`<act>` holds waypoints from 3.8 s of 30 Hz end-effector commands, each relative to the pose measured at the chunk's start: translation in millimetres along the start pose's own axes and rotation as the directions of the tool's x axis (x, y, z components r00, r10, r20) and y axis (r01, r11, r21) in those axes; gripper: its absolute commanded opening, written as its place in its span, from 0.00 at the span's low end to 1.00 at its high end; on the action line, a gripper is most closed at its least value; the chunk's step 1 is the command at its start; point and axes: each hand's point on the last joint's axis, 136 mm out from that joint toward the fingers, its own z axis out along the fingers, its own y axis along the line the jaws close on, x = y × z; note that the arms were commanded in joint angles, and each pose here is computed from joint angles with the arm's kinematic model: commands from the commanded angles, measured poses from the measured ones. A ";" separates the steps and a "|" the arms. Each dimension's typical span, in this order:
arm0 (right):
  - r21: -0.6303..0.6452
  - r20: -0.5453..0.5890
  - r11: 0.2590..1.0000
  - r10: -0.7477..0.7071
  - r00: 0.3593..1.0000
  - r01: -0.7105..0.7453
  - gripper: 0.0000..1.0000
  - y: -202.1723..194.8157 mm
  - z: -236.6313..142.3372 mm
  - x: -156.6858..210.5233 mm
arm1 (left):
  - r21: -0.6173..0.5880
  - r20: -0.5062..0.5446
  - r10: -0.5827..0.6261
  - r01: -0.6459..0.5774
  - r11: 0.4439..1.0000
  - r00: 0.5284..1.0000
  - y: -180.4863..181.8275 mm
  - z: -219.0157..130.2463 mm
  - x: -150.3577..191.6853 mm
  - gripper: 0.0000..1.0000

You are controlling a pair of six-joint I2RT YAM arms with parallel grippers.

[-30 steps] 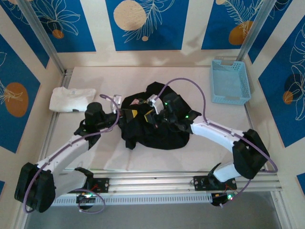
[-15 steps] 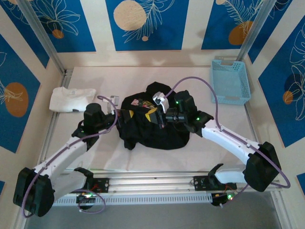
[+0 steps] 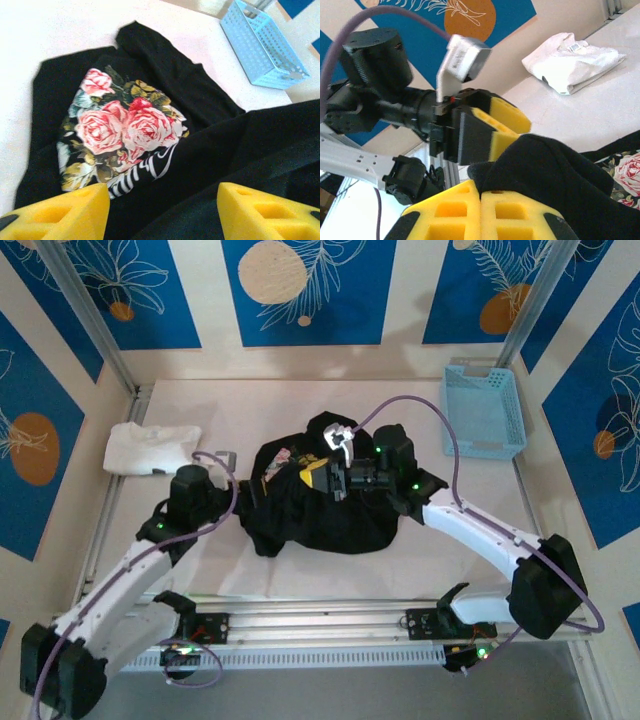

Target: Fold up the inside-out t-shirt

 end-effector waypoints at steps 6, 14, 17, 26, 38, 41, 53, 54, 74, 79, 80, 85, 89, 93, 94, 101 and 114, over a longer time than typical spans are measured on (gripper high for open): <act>0.020 0.034 0.996 0.085 0.996 -0.085 0.00 -16.7 8.7 -5.4 | 0.182 -0.019 0.072 -0.068 0.981 0.997 -54.5 -33.6 8.0 0.52; 0.015 0.039 0.993 0.112 0.993 -0.113 0.00 -19.5 10.6 -6.2 | 0.369 -0.072 0.088 -0.055 0.928 0.993 -102.5 -3.6 16.4 0.53; 0.028 0.041 0.993 0.113 0.993 -0.114 0.00 -19.2 7.6 -6.1 | 0.372 -0.087 0.088 -0.050 0.927 0.992 -105.2 11.9 16.5 0.49; 0.072 -0.055 0.990 0.121 0.991 -0.117 0.00 -9.5 -30.1 -10.2 | 0.377 -0.017 0.199 -0.178 0.909 0.980 -97.4 2.3 13.7 0.00; 0.027 -0.133 0.974 0.226 0.965 -0.224 0.00 -10.5 -50.4 -7.5 | 0.612 0.160 0.221 -0.272 0.743 0.962 -140.6 -34.4 0.4 0.00; 0.075 -0.143 0.970 0.240 0.960 -0.231 0.01 -21.3 -42.4 0.9 | 0.657 0.190 0.215 -0.287 0.697 0.958 -149.7 -41.0 -1.4 0.00; 0.341 -0.175 0.926 0.231 0.957 -0.161 0.23 -52.7 -43.6 27.8 | 0.639 0.177 0.229 -0.289 0.713 0.957 -145.7 -37.5 0.8 0.00; 0.325 -0.179 0.933 0.222 0.958 -0.155 0.24 -48.1 -43.4 29.9 | 0.634 0.177 0.230 -0.290 0.717 0.957 -144.8 -36.8 0.9 0.00; 0.376 -0.276 0.913 -0.050 0.960 0.156 0.58 -45.9 -37.7 68.0 | 0.612 0.168 0.228 -0.283 0.738 0.959 -139.4 -36.1 3.2 0.00; 0.351 -0.312 0.904 -0.134 0.941 0.245 0.66 -48.5 -35.7 79.5 | 0.606 0.173 0.230 -0.288 0.742 0.958 -138.8 -37.1 2.2 0.00; 0.340 -0.317 0.905 -0.146 0.937 0.256 0.67 -48.2 -33.4 82.1 | 0.607 0.171 0.230 -0.287 0.741 0.958 -138.9 -36.9 2.5 0.00; 0.276 -0.299 0.914 -0.212 0.930 0.297 0.68 -39.3 -20.7 78.5 | 0.606 0.164 0.230 -0.282 0.744 0.959 -138.3 -34.7 3.2 0.00; 0.279 -0.313 0.909 -0.218 0.924 0.309 0.66 -46.1 -11.7 75.3 | 0.609 0.164 0.228 -0.280 0.742 0.960 -139.0 -34.9 3.3 0.00; 0.270 -0.328 0.913 -0.210 0.921 0.304 0.64 -55.1 0.4 77.8 | 0.609 0.164 0.227 -0.280 0.742 0.960 -138.8 -35.2 3.4 0.00; 0.269 -0.329 0.914 -0.209 0.921 0.303 0.63 -56.4 3.2 77.3 | 0.607 0.166 0.228 -0.281 0.743 0.959 -138.3 -35.4 3.4 0.00; 0.180 -0.291 0.966 -0.130 0.948 0.188 0.12 -42.6 13.9 65.0 | 0.500 0.150 0.225 -0.270 0.823 0.963 -118.5 -26.8 2.4 0.00; -0.202 -0.186 0.974 0.062 0.981 -0.100 0.00 18.6 -16.6 37.7 | -0.017 0.032 0.244 -0.243 0.970 0.969 -25.2 3.1 0.9 0.08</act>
